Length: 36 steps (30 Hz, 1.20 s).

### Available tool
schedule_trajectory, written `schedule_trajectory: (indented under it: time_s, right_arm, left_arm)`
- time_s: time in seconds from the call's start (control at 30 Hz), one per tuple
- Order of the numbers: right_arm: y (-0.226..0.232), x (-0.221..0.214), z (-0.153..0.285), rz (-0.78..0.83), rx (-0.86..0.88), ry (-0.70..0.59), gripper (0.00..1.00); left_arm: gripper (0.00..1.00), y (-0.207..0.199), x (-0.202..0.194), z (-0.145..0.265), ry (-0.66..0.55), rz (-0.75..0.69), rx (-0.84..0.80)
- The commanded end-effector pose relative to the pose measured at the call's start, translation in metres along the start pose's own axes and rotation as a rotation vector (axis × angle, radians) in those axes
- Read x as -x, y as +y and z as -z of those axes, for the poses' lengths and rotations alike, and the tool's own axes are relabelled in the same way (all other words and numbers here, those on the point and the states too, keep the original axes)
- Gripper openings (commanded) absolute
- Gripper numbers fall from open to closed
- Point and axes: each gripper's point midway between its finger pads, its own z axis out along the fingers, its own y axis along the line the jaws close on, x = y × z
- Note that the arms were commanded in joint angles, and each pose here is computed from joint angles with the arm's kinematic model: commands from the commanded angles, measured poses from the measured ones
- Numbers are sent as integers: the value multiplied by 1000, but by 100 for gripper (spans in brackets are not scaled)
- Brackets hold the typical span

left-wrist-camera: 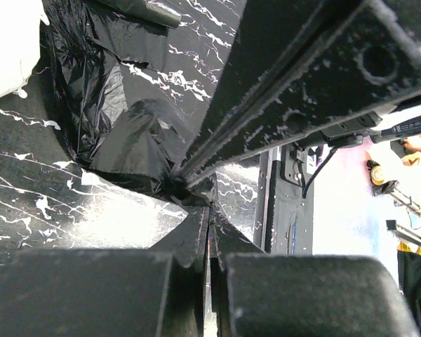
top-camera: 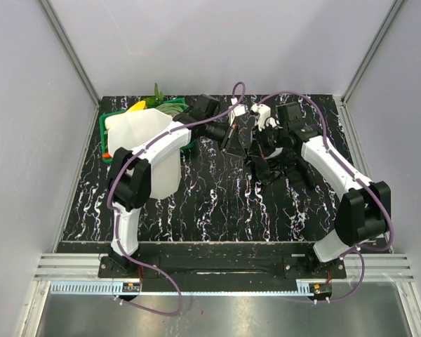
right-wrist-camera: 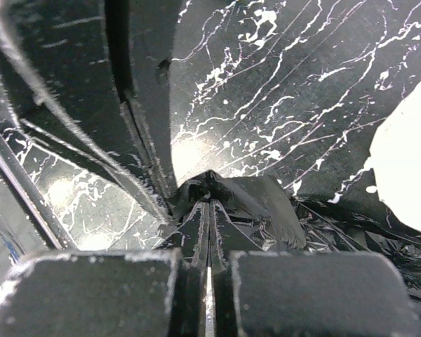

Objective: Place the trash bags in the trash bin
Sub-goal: Unfold the trash bag at the center of the board.

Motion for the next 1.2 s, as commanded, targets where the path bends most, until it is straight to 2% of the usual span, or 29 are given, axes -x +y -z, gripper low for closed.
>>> schedule_trajectory:
  time_s: [0.0, 0.47, 0.83, 1.17]
  right_arm:
    - [-2, 17, 9, 70, -56, -49, 0]
    - [1, 12, 35, 124, -123, -48, 0]
    - [11, 19, 67, 129, -120, -84, 0]
    - [-4, 56, 111, 118, -218, -152, 0]
  left_arm:
    - [0, -31, 14, 15, -28, -126, -28]
    - [0, -13, 11, 22, -21, -177, 65]
    - [0, 7, 39, 52, -85, -179, 186]
    - [0, -14, 84, 95, -156, -263, 276]
